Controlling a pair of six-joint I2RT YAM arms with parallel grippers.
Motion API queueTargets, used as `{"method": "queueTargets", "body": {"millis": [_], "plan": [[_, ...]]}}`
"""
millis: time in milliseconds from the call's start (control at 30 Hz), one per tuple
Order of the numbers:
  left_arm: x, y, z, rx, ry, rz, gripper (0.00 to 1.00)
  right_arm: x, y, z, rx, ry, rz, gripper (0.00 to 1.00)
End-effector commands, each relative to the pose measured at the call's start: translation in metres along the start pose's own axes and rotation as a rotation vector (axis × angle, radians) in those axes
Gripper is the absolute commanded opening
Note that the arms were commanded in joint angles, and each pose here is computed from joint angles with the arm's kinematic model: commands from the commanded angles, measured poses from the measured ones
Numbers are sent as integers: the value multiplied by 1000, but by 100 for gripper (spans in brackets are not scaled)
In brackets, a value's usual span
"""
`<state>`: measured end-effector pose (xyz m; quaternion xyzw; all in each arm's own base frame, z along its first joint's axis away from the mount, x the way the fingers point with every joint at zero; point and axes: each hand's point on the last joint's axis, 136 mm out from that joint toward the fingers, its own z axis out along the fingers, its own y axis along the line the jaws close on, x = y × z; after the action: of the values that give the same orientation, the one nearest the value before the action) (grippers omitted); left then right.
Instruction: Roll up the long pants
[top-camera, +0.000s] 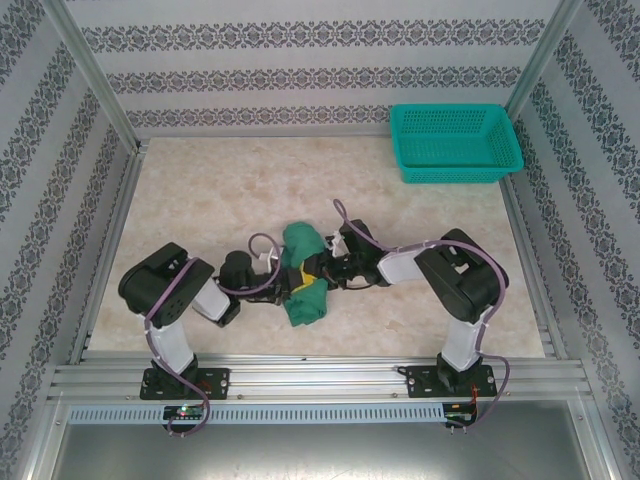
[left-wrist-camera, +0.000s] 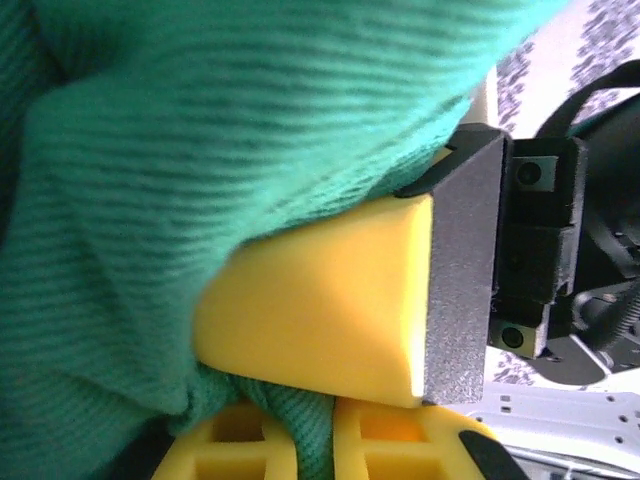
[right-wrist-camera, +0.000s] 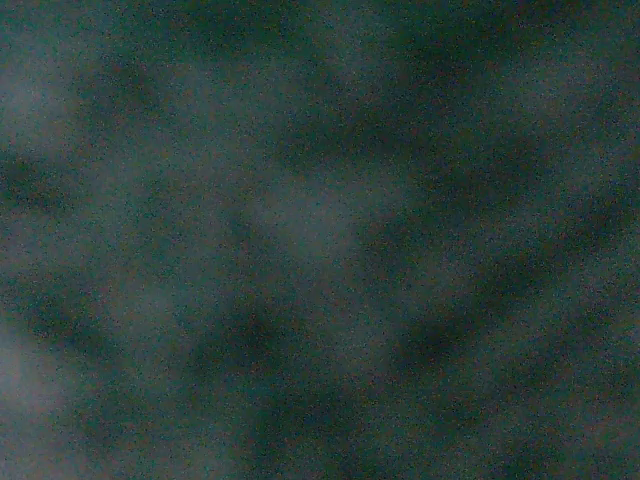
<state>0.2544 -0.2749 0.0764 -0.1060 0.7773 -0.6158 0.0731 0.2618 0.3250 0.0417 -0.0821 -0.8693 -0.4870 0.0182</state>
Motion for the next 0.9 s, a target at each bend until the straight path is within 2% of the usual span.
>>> {"method": "queueTargets", "body": {"millis": [0, 67, 133, 200, 300, 367, 500, 633, 867], "plan": [[-19, -12, 2, -218, 5, 215, 10, 14, -47, -18, 241, -16, 24, 0], [-28, -35, -10, -339, -15, 350, 10, 7, -42, -34, 282, -43, -4, 0], [-38, -71, -23, -359, -74, 444, 14, -2, -36, -45, 298, -62, -17, 0], [-47, -104, -37, -361, -149, 499, 33, -14, -30, -55, 300, -81, -18, 0], [-55, -129, -49, -350, -236, 539, 43, -30, -15, -66, 312, -103, -34, 0], [-56, -135, -52, -347, -247, 559, 49, -38, -8, -70, 330, -110, -48, 0], [-59, -121, -55, -416, -241, 569, 46, -55, 12, -79, 333, -136, -76, 0], [-64, -99, -53, -473, -242, 564, 38, -85, 46, -109, 340, -213, -123, 0], [-72, -69, -38, -534, -181, 559, 27, -172, 124, -185, 304, -414, -181, 0]]}}
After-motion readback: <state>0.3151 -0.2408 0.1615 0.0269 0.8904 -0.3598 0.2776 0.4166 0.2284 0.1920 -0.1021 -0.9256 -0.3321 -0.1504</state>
